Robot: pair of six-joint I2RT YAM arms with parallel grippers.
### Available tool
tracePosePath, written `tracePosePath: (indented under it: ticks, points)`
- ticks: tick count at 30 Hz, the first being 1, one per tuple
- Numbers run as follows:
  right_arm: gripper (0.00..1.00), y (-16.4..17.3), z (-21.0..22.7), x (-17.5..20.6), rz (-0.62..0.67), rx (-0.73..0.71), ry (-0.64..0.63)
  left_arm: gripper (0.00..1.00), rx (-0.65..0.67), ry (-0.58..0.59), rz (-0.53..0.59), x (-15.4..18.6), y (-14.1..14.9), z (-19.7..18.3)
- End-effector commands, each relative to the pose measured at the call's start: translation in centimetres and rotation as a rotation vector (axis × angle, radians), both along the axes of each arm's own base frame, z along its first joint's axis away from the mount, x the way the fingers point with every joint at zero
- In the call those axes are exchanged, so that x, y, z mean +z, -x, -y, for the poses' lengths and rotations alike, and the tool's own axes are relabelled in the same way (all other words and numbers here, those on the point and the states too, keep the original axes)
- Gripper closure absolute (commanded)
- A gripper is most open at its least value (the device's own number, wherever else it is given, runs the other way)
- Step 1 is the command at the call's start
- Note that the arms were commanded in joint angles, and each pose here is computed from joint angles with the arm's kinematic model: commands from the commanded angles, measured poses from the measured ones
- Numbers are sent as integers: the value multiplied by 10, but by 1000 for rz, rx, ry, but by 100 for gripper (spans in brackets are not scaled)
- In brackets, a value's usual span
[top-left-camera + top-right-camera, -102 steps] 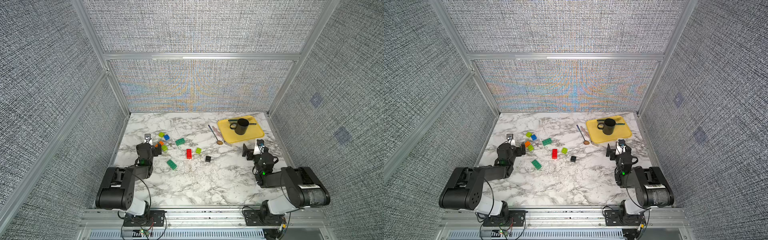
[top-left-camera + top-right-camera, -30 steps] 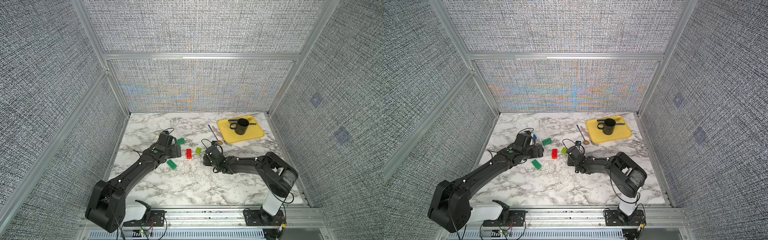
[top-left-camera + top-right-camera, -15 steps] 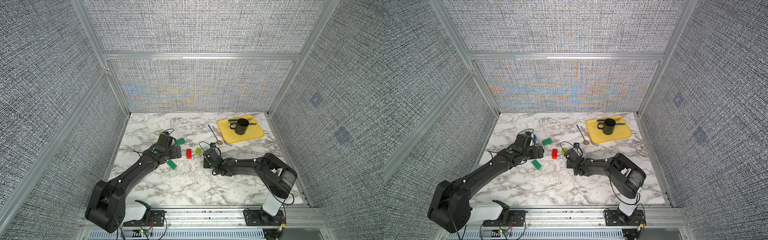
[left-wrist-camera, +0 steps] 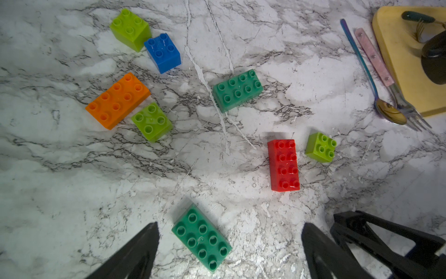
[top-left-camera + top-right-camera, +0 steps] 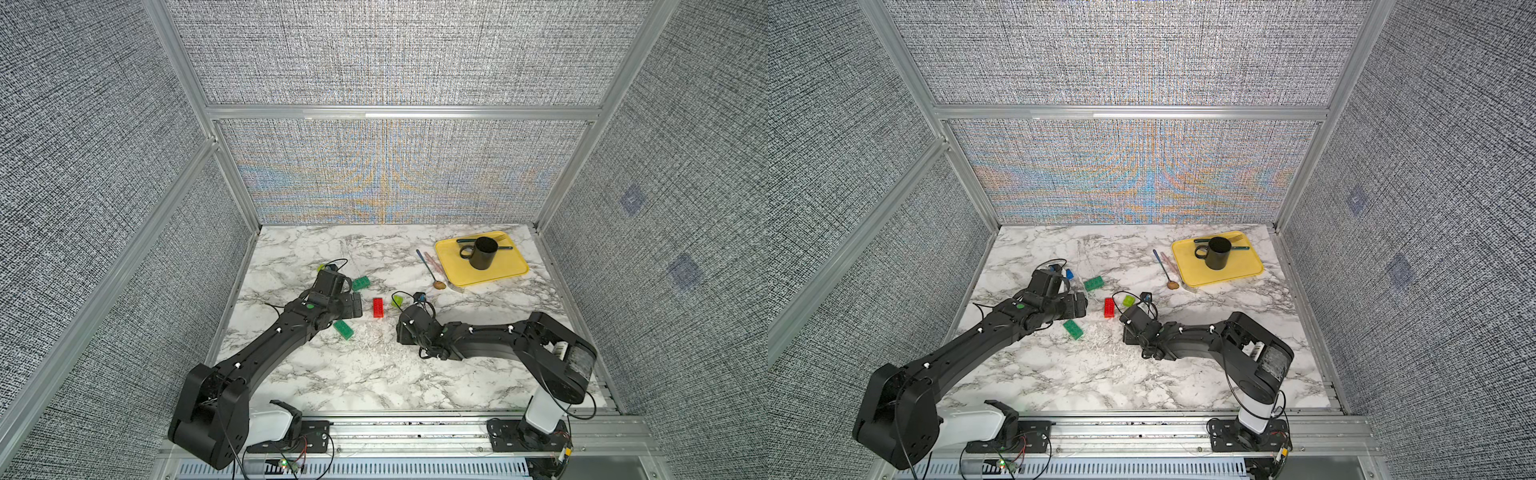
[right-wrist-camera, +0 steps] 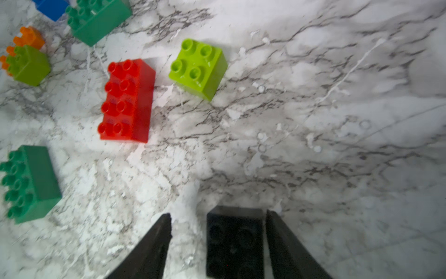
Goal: Assemble a carrot with lego
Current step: Move the lego brick at the center of the board, then pick up the lego brick from the center of the board.
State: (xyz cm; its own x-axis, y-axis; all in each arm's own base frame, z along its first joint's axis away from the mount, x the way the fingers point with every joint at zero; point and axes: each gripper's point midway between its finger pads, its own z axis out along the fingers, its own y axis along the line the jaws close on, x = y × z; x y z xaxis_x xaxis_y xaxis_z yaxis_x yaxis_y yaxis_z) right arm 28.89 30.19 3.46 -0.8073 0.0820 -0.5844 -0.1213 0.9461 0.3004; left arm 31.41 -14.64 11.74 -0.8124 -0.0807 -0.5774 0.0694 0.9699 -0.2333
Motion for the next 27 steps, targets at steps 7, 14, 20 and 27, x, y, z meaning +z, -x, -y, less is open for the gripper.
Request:
tracePosePath:
  ticks: [7, 14, 20, 27]
  points:
    - [16, -29, -1, 47, 197, 348, 57, 3, 13, -44, 39, 6, 2, -11]
    - [18, -69, 10, 41, 266, 535, 110, 3, 7, -51, 73, 15, 2, -14]
    - [19, -86, -1, 26, 303, 667, 160, 3, 3, -46, 66, 17, 1, -12]
    - [27, -100, -11, 5, 309, 740, 212, 3, 2, -49, 60, 18, 2, -12]
